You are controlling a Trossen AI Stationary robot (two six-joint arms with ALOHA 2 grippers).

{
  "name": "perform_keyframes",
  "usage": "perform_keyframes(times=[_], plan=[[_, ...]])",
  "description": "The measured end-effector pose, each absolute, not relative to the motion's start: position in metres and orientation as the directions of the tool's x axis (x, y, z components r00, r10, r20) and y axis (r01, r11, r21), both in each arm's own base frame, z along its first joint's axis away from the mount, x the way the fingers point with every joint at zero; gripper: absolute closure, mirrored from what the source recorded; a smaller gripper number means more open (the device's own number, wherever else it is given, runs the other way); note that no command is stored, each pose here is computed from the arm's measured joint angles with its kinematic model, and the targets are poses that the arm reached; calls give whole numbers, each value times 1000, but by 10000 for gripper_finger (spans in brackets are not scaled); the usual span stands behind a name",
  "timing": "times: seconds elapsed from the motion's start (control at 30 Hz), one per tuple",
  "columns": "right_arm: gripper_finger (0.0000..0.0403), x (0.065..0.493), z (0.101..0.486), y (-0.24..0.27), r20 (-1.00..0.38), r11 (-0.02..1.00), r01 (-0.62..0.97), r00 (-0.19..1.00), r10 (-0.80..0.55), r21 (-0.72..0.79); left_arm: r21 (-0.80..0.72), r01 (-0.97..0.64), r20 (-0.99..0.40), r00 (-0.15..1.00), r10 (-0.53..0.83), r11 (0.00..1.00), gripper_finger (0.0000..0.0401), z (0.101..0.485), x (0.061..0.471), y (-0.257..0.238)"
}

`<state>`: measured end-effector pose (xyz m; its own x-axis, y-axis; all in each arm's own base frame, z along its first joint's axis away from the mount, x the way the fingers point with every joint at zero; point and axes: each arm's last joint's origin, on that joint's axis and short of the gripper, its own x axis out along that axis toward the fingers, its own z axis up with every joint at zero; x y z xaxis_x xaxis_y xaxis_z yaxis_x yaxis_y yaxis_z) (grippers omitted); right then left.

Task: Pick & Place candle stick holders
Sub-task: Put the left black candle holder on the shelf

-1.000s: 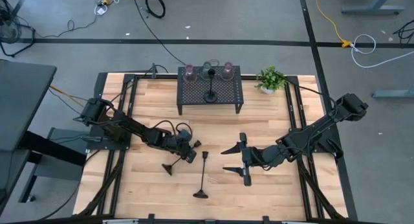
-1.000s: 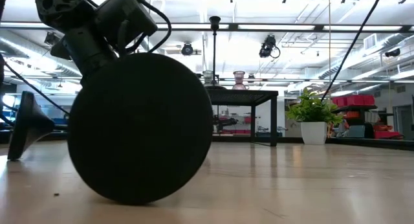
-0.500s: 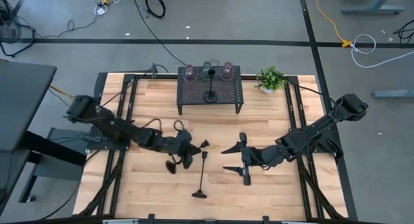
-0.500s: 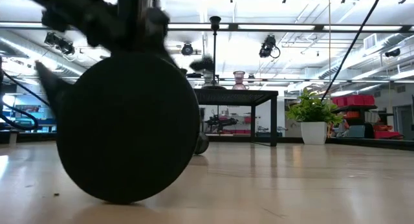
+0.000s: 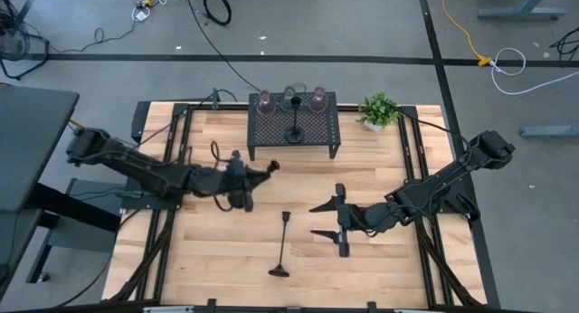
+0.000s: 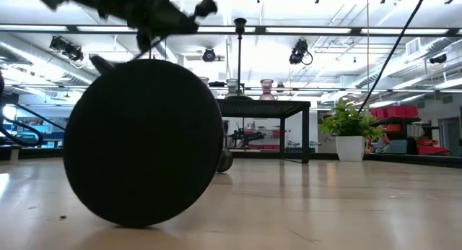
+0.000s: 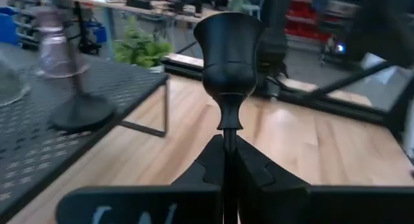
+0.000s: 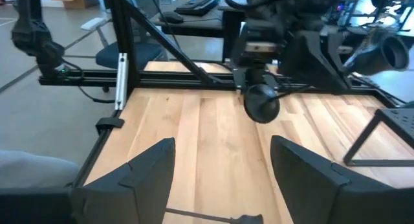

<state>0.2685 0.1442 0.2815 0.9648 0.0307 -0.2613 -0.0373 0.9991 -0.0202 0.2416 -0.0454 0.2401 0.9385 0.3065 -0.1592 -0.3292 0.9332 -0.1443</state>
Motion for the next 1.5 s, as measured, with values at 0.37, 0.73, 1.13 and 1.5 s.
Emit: perform_keyframes(times=[0.37, 0.73, 1.13, 1.5], plan=[[152, 268, 281, 144, -264, 999, -34, 964, 27, -23, -152, -240, 305, 911, 277, 959, 391, 221, 186, 5], [152, 273, 281, 135, -260, 1000, -1, 965, -4, -20, -115, -279, 473, 828, 299, 953, 391, 230, 174, 48], [152, 273, 281, 135, -262, 1000, 2, 965, -5, -14, -75, -288, 492, 822, 287, 955, 391, 234, 195, 85], [152, 273, 281, 135, -268, 1000, -7, 963, 2, -15, -61, -253, 482, 839, 250, 966, 391, 236, 231, 120]])
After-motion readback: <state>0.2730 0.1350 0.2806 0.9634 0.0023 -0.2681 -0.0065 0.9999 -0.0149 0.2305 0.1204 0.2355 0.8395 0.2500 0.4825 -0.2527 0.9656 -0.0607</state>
